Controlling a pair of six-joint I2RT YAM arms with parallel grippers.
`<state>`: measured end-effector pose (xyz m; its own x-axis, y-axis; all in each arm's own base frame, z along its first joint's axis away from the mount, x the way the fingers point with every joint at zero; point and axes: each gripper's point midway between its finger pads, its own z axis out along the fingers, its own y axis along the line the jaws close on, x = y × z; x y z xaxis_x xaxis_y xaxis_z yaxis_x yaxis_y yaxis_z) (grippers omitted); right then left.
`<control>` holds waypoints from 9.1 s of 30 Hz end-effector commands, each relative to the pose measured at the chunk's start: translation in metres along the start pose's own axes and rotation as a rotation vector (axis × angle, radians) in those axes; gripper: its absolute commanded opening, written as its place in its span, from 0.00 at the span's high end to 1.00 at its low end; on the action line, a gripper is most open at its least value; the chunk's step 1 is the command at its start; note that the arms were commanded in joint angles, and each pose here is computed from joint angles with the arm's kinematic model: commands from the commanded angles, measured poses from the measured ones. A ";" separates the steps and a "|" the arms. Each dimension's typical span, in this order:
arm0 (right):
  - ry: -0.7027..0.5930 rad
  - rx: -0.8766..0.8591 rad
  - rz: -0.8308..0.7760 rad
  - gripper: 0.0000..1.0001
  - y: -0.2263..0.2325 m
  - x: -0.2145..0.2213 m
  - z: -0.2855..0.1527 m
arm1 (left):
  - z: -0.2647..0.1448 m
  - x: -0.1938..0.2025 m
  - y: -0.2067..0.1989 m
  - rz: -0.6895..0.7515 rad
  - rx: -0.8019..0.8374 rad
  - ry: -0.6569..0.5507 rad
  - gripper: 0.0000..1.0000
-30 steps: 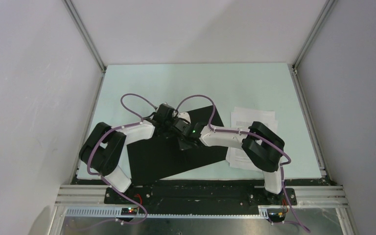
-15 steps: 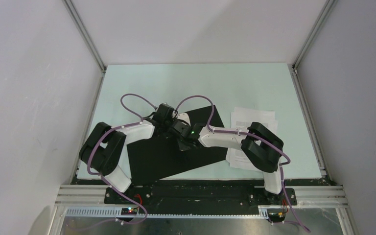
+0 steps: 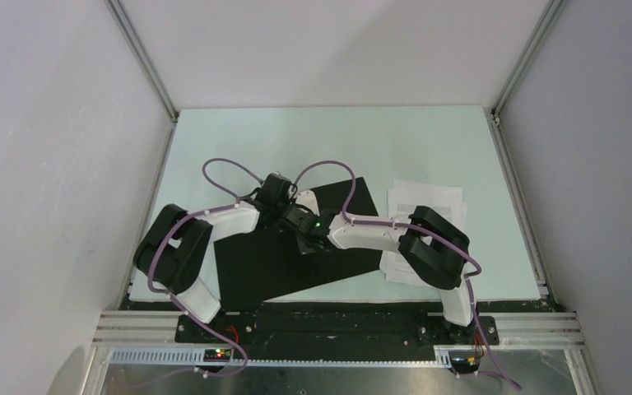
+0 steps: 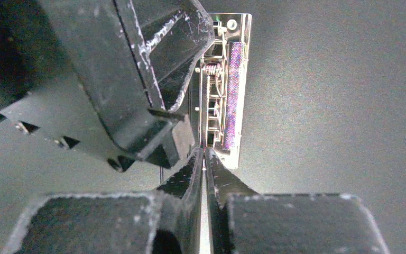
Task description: Put the files into the folder
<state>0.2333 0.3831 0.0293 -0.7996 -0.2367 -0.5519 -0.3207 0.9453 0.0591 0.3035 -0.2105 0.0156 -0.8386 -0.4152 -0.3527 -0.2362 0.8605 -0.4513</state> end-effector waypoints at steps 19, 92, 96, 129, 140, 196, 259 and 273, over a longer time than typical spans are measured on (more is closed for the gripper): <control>0.073 0.537 -0.182 0.94 -0.104 0.074 0.013 | 0.028 0.046 0.104 -0.165 -0.214 0.173 1.00; -0.014 -0.615 0.339 0.92 0.017 -0.058 -0.032 | -0.158 -0.090 -0.013 0.235 0.017 -0.235 0.52; -0.041 -0.612 0.351 0.92 0.013 -0.083 -0.022 | -0.161 -0.083 -0.009 0.248 0.023 -0.221 0.52; -0.100 -0.548 0.316 0.74 0.004 -0.170 -0.014 | -0.176 -0.060 -0.031 0.294 0.142 -0.179 0.44; -0.195 -0.161 0.589 0.25 -0.186 -0.107 -0.100 | -0.177 -0.014 -0.128 0.415 0.313 -0.114 0.06; -0.145 0.157 1.125 0.09 -0.352 0.076 -0.089 | 0.011 0.171 -0.244 0.280 0.464 0.525 0.41; 0.051 0.115 1.193 0.01 -0.346 0.083 -0.052 | 0.037 0.139 -0.220 0.229 0.347 0.501 0.36; 0.043 0.075 1.179 0.01 -0.349 0.070 -0.054 | -0.007 0.097 -0.253 0.193 0.467 0.457 0.99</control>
<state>0.2896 0.0190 0.0377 -0.5480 0.7970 -0.2539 0.6063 0.5876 0.5358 0.2651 -0.4631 0.0453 -0.9970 0.0103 -0.0762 0.0600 0.7241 -0.6871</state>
